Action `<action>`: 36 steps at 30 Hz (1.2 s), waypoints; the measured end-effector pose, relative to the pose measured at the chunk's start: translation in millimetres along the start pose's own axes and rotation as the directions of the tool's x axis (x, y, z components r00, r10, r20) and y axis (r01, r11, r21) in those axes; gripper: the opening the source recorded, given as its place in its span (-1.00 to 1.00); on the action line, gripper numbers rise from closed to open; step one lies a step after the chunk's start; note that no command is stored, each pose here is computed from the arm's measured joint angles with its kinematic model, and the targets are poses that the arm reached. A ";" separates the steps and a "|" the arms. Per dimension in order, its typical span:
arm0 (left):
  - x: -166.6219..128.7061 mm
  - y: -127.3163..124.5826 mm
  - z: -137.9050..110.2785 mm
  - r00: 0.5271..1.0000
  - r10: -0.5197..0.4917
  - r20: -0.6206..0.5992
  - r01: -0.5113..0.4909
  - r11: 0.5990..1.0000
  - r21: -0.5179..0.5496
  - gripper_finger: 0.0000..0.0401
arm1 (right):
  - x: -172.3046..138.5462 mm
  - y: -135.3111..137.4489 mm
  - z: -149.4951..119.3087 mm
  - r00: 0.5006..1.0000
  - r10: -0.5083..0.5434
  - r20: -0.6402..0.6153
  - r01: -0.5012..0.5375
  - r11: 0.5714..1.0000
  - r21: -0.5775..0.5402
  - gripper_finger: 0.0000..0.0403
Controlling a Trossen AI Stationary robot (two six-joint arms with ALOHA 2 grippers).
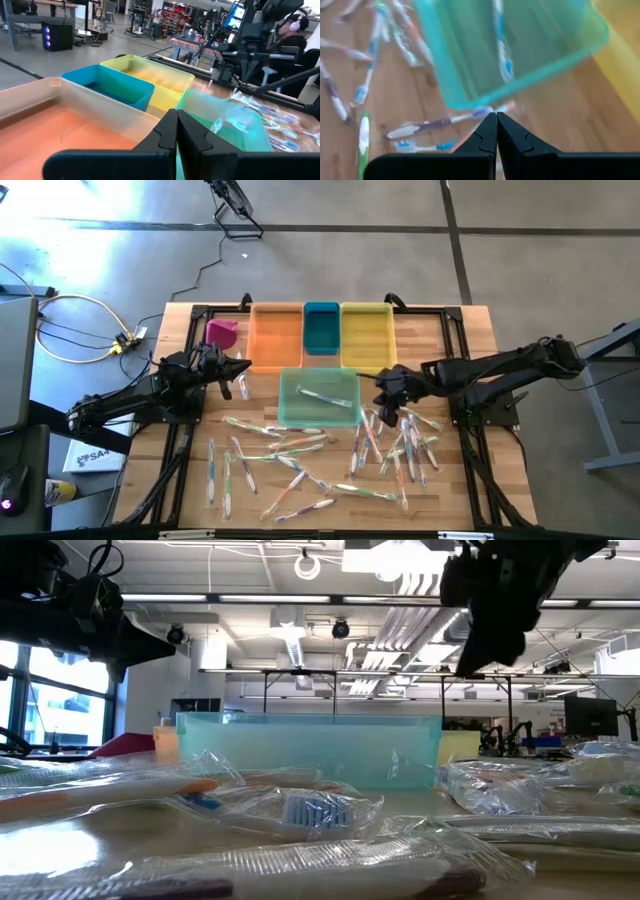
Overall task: Pick & Place Toothbrushes
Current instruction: Put the purple toothbrush into the yellow bin
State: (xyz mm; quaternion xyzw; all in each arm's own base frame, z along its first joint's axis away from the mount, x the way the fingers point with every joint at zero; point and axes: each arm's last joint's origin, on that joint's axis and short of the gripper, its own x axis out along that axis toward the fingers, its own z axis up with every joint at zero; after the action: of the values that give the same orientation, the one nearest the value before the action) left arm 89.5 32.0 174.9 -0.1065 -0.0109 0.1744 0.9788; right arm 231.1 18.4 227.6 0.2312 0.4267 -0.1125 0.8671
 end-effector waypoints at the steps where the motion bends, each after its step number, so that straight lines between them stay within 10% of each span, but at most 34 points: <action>1: 0.0 0.0 0.0 1.000 0.000 0.000 0.000 1.000 0.000 -1.00 | 0.0 -1.0 -1.7 1.000 -0.007 -0.020 0.008 0.999 0.034 -0.99; 36: 0.0 0.0 0.1 1.000 0.000 0.001 0.000 1.000 0.000 -1.00 | -0.9 -11.3 -7.5 0.983 -0.181 -0.034 0.182 0.983 0.023 -0.99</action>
State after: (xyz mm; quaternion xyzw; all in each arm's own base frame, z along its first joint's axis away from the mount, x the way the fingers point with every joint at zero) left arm 89.5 32.0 175.0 -0.1064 -0.0115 0.1745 0.9788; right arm 220.9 12.3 220.9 0.2044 0.4583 -0.1930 0.8431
